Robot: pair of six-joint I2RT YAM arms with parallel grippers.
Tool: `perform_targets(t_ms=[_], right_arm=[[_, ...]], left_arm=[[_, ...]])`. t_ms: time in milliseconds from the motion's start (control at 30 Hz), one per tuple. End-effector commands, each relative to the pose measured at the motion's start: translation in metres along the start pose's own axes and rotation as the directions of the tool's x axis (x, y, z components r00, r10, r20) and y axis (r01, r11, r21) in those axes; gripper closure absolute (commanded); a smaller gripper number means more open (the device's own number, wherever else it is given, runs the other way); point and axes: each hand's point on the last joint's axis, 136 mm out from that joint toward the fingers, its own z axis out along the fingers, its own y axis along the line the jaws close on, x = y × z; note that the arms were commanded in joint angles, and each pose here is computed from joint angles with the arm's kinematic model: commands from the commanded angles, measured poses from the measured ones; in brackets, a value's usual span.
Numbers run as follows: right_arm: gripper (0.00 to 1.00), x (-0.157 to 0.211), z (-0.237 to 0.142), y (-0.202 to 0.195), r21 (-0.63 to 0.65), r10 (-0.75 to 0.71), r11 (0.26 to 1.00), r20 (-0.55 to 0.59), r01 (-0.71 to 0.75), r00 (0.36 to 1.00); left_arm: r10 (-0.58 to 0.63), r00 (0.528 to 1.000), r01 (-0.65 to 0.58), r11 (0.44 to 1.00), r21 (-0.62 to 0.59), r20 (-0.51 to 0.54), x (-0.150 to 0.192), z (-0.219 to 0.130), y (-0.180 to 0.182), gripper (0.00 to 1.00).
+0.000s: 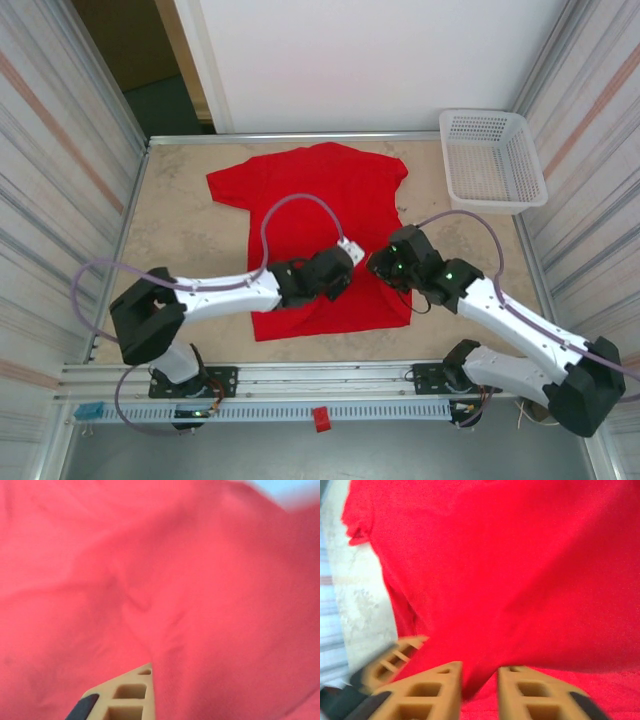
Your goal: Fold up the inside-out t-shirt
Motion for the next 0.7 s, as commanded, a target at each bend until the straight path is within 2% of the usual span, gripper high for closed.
perform_targets(t_ms=[0,67,167,267,500,667], right_arm=[[0.72,0.015,-0.014,0.006,-0.114,-0.079,0.990,0.021,0.081,0.997],[0.77,0.033,-0.016,0.007,-0.184,-0.106,0.977,0.019,0.108,0.994],[0.89,0.060,-0.014,0.016,-0.269,-0.164,0.948,0.042,0.169,0.986],[1.00,0.074,-0.003,0.023,-0.255,-0.212,0.940,0.090,0.228,0.973],[1.00,0.077,0.042,0.028,-0.156,-0.296,0.934,0.172,0.322,0.940],[1.00,0.036,0.049,0.007,-0.048,-0.247,0.963,0.235,0.264,0.940]], left_arm=[[-0.051,0.998,0.048,0.987,0.154,0.021,-0.047,-0.050,0.003,1.00],[-0.035,0.999,0.034,0.984,0.173,0.003,-0.056,-0.062,0.005,1.00],[-0.022,0.999,0.030,0.978,0.207,-0.042,-0.061,-0.072,0.006,1.00],[-0.015,0.999,0.025,0.972,0.234,-0.045,-0.063,-0.081,0.003,1.00],[-0.014,1.000,0.021,0.966,0.257,-0.027,-0.068,-0.099,0.003,1.00],[0.033,0.999,-0.028,0.956,0.294,-0.014,-0.066,-0.114,-0.001,1.00]])
